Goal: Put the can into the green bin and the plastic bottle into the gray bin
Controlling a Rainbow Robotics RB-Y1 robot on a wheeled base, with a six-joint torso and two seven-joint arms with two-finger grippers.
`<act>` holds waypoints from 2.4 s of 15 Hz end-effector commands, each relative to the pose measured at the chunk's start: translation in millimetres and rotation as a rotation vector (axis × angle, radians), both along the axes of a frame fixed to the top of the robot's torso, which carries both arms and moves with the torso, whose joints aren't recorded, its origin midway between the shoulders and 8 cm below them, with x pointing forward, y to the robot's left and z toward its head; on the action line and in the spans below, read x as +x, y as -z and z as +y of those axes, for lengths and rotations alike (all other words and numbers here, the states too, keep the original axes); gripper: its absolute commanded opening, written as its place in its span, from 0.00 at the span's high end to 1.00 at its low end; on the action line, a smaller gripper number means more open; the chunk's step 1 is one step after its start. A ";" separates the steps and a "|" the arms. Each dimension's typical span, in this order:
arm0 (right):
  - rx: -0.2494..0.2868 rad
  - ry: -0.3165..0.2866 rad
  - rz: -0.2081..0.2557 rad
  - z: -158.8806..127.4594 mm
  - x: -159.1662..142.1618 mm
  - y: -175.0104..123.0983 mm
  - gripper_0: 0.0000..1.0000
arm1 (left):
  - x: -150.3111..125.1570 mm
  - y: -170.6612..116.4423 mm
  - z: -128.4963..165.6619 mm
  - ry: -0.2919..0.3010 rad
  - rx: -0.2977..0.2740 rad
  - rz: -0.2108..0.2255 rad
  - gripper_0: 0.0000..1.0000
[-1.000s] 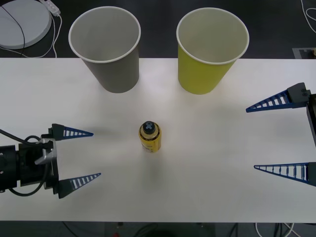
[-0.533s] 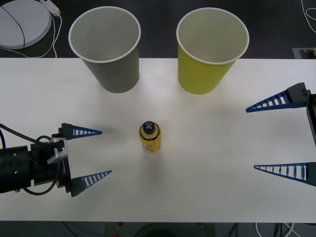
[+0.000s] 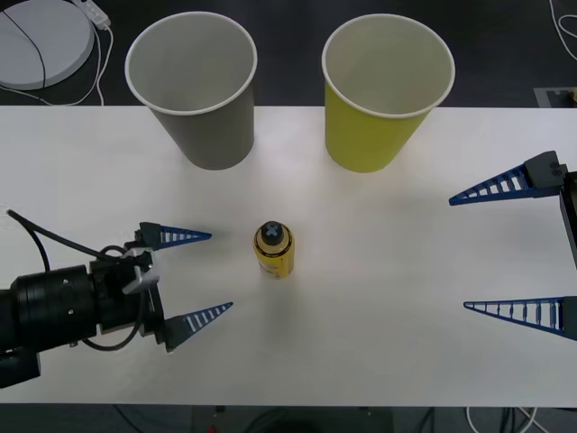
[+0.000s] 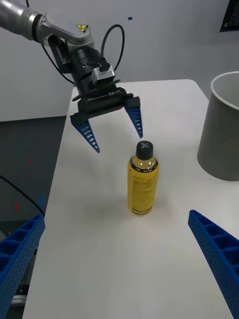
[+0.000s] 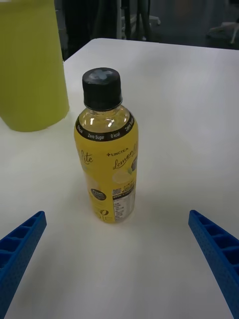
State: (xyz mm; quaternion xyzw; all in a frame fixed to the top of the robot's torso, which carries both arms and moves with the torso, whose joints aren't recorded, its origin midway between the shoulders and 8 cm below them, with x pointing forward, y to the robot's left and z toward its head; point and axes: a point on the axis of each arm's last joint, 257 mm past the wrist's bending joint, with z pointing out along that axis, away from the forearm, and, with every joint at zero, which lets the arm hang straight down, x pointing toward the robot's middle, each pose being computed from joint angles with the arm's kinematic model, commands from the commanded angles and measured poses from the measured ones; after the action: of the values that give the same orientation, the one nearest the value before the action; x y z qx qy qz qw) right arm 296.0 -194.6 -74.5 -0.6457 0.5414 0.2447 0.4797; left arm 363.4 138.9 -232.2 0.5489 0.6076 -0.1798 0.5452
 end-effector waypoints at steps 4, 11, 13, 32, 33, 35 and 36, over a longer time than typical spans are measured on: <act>0.000 0.000 0.000 0.0 0.0 0.0 0.00 | 17.6 9.4 -22.9 -0.008 -0.038 0.027 0.00; 0.000 0.000 0.000 0.0 0.0 0.0 0.00 | 30.4 9.8 -49.9 -0.013 -0.072 0.010 0.00; 0.000 0.000 0.000 0.0 0.0 0.0 0.00 | 32.7 9.4 -55.9 -0.017 -0.077 0.003 0.00; 0.000 0.000 0.000 0.0 0.0 0.0 0.00 | 58.1 -4.2 -110.3 -0.028 -0.121 -0.023 0.00; 0.000 0.000 0.000 0.0 0.0 0.0 0.00 | 58.3 -3.0 -111.8 -0.030 -0.124 -0.019 0.00; 0.000 0.000 0.000 0.0 0.0 0.0 0.00 | 57.2 -3.4 -114.9 -0.028 -0.131 -0.014 0.00; 0.000 0.000 0.000 0.0 0.0 0.0 0.00 | 57.1 -3.6 -115.5 -0.028 -0.133 -0.014 0.00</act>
State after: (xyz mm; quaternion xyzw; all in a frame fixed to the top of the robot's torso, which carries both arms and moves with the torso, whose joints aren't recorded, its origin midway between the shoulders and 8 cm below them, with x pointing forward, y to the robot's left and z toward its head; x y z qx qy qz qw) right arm 296.0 -194.6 -74.5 -0.6457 0.5414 0.2448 0.4797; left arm 420.7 24.0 -228.8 0.5047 0.5980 -0.2076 0.5870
